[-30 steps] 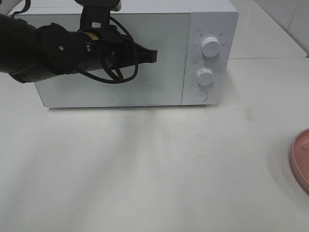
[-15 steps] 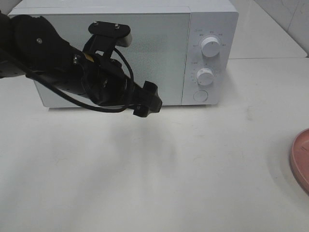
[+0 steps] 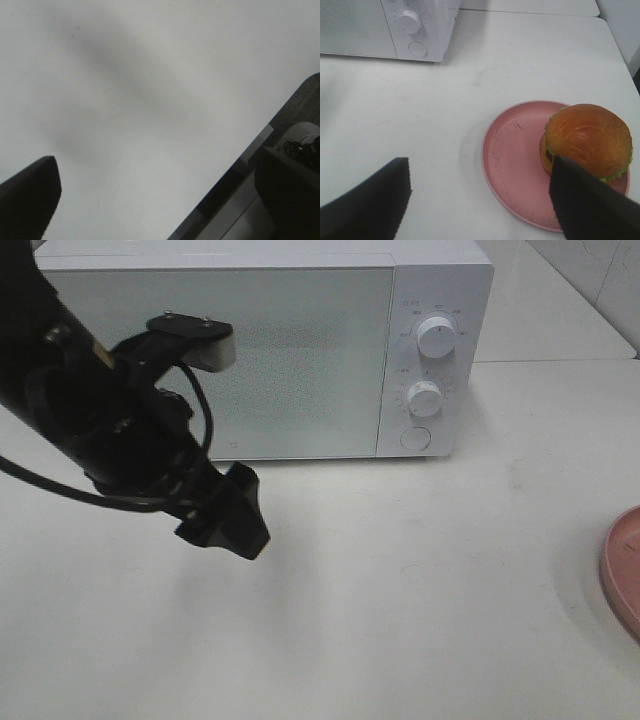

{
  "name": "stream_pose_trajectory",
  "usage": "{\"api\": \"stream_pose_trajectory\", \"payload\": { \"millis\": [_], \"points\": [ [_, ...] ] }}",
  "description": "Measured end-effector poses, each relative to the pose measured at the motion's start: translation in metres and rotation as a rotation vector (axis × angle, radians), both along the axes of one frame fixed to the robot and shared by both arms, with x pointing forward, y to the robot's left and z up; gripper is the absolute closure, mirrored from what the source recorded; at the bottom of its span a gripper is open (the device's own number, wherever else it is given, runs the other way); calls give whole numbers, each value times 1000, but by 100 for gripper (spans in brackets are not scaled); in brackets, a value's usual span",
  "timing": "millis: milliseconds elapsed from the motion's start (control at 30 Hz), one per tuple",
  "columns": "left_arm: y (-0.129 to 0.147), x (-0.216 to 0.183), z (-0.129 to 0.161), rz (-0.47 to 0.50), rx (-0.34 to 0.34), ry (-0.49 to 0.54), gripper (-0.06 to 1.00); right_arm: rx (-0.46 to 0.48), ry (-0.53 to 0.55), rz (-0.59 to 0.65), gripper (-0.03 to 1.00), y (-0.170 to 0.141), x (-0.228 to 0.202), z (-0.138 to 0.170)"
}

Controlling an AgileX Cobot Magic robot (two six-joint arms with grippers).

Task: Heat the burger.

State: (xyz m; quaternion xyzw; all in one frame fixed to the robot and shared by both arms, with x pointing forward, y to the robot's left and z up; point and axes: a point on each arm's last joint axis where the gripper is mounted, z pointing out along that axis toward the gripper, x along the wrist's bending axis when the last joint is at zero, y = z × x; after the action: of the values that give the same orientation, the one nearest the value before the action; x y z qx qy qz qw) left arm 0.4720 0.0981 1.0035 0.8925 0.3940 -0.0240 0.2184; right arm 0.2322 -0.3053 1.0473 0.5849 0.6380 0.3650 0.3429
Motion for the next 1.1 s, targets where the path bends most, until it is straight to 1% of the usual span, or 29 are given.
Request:
{"api": "stream_pose_trajectory", "payload": {
  "millis": [33, 67, 100, 133, 167, 200, 233, 267, 300, 333, 367, 400, 433, 467, 500, 533, 567, 600, 633, 667, 700, 733, 767, 800, 867, 967, 1033, 1100],
  "points": [
    [0, 0, 0, 0, 0, 0, -3, 0, 0, 0, 20, 0, 0, 0],
    [14, 4, 6, 52, 6, 21, -3, 0, 0, 0, 20, 0, 0, 0],
    [22, 5, 10, 75, 7, 28, -3, 0, 0, 0, 20, 0, 0, 0],
    [22, 5, 10, 75, 7, 28, -3, 0, 0, 0, 20, 0, 0, 0],
    [37, 8, 16, 118, 12, 51, -3, 0, 0, 0, 20, 0, 0, 0],
    [37, 8, 16, 118, 12, 51, -3, 0, 0, 0, 20, 0, 0, 0],
    [53, 9, 24, 163, 12, 68, -3, 0, 0, 0, 20, 0, 0, 0],
    [61, 9, 27, 183, 13, 73, -3, 0, 0, 0, 20, 0, 0, 0],
    [61, 9, 27, 183, 13, 73, -3, 0, 0, 0, 20, 0, 0, 0],
    [80, 10, 35, 237, 14, 87, -3, 0, 0, 0, 20, 0, 0, 0],
    [89, 11, 38, 266, 16, 91, -3, 0, 0, 0, 20, 0, 0, 0],
    [89, 11, 38, 266, 16, 91, -3, 0, 0, 0, 20, 0, 0, 0],
    [108, 9, 46, 326, 30, 93, -3, 0, 0, 0, 20, 0, 0, 0],
    [116, 8, 49, 348, 39, 96, -3, 0, 0, 0, 20, 0, 0, 0],
    [116, 8, 49, 348, 39, 96, -3, 0, 0, 0, 20, 0, 0, 0],
    [133, 4, 56, 401, 61, 89, -3, 0, 0, 0, 20, 0, 0, 0],
    [142, 2, 60, 432, 77, 85, -3, 0, 0, 0, 20, 0, 0, 0],
    [142, 2, 60, 432, 77, 85, -3, 0, 0, 0, 20, 0, 0, 0],
    [158, -3, 66, 493, 112, 75, -3, 0, 0, 0, 20, 0, 0, 0],
    [165, -7, 69, 516, 128, 74, -3, 0, 0, 0, 20, 0, 0, 0],
    [165, -7, 69, 516, 128, 74, -3, 0, 0, 0, 20, 0, 0, 0],
    [179, -15, 78, 578, 157, 56, -3, 0, 0, 0, 20, 0, 0, 0],
    [185, -20, 82, 609, 166, 40, -3, 0, 0, 0, 20, 0, 0, 0],
    [185, -20, 82, 609, 166, 40, -3, 0, 0, 0, 20, 0, 0, 0],
    [201, -43, 93, 688, 181, -23, -3, 0, 0, 0, 20, 0, 0, 0],
    [202, -50, 94, 701, 179, -35, -3, 0, 0, 0, 20, 0, 0, 0],
    [203, -80, 88, 717, 173, -65, -3, 0, 0, 0, 20, 0, 0, 0],
    [203, -88, 85, 718, 172, -77, -3, 0, 0, 0, 20, 0, 0, 0]
  ]
}}
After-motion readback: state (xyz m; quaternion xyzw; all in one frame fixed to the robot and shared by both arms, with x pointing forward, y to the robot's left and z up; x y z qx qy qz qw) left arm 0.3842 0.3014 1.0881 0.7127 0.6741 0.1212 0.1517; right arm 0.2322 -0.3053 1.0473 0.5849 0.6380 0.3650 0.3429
